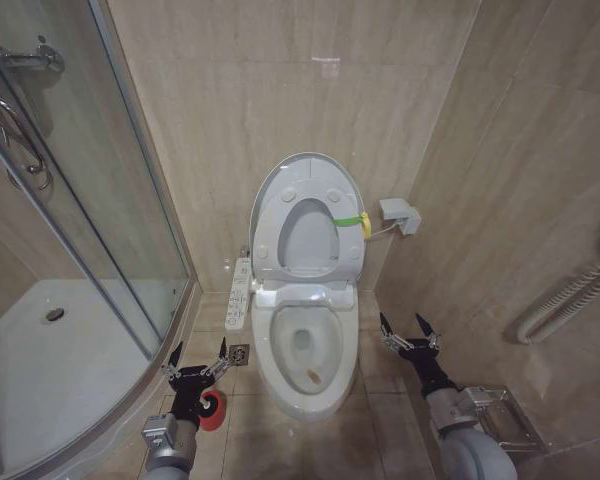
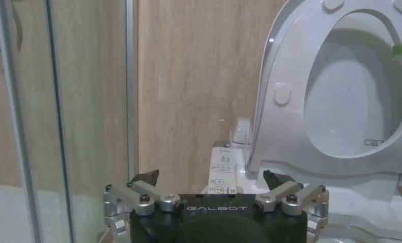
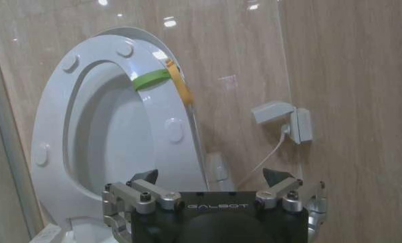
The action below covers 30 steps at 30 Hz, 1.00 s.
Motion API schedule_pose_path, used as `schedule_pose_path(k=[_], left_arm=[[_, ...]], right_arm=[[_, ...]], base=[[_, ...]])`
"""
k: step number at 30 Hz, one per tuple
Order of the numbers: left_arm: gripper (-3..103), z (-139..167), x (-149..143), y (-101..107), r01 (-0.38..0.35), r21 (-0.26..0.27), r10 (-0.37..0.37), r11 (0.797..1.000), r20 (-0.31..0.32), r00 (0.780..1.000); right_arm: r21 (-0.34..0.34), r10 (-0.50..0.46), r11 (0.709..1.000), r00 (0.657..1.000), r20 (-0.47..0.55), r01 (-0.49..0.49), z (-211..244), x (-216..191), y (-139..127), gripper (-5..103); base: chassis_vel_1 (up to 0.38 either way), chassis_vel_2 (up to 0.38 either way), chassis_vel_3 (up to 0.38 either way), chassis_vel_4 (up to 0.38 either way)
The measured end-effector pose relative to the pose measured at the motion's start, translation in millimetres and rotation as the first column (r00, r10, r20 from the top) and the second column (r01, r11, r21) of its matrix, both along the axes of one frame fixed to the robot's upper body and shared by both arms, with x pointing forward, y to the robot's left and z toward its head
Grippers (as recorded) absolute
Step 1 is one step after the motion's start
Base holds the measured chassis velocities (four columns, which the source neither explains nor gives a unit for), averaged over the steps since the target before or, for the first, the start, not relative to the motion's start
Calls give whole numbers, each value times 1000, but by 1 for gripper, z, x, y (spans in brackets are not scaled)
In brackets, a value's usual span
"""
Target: Open the toilet lid, clean the toilet bowl with a toilet brush, close the toilet lid, and flush.
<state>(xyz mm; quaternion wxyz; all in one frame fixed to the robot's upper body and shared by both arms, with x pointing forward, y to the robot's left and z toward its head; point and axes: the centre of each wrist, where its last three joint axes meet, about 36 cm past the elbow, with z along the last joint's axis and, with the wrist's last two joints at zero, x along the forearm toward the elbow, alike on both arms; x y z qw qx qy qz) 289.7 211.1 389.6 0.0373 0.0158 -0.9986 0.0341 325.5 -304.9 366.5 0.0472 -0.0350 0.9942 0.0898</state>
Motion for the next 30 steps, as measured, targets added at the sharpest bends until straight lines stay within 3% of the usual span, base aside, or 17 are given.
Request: schedule_pose_path(k=[30], left_arm=[[100, 0, 0, 0, 0, 0, 0, 1000, 0, 1000]], right_arm=[[0, 0, 1000, 1000, 0, 0, 0, 0, 0, 100]], base=[[0, 0, 0, 0]])
